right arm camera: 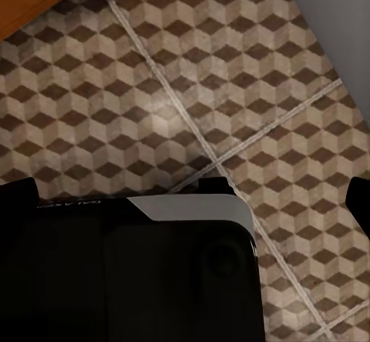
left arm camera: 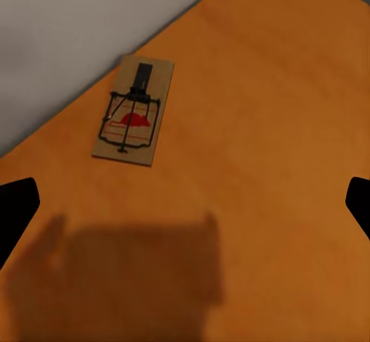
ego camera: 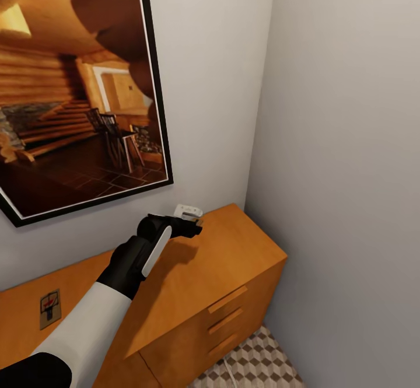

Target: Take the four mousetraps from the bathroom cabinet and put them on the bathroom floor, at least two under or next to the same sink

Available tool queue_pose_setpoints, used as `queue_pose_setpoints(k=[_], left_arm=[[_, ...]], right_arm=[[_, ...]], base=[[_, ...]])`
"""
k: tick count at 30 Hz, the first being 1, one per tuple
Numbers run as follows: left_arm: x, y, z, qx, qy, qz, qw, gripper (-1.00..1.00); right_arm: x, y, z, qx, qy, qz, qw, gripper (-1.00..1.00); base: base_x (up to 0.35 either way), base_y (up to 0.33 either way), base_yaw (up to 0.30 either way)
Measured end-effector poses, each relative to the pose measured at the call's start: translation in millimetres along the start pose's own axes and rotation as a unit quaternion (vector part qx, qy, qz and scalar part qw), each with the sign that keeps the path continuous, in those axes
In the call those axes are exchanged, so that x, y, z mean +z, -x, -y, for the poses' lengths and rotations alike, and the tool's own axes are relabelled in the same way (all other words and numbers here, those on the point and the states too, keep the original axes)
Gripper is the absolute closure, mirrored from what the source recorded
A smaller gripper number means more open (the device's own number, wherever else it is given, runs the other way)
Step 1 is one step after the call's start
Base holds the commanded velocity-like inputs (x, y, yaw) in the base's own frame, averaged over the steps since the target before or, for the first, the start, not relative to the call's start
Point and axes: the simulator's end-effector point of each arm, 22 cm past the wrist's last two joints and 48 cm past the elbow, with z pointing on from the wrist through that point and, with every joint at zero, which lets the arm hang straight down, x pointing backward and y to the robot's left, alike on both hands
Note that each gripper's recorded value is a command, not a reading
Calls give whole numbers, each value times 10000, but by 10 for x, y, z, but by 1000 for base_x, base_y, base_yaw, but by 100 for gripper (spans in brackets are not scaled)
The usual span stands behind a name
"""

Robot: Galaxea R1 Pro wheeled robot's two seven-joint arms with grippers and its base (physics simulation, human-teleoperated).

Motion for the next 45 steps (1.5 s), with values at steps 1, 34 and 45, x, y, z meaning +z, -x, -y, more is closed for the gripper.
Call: queue_pose_setpoints(k=[1, 34, 45], left_arm=[[4, -4, 0, -1, -1, -5, 10000, -100], [105, 1, -11, -30, -13, 130, 9999, -100], [136, 98, -33, -46, 6, 413, 9991, -100]], right_arm=[[1, -4, 0, 0, 0, -4, 10000, -100], [13, -105, 6, -7, -8, -123, 9999, -100], [15, -122, 12, -8, -11, -144, 9999, -100]], base=[[0, 0, 0], [0, 0, 0], [0, 0, 0]])
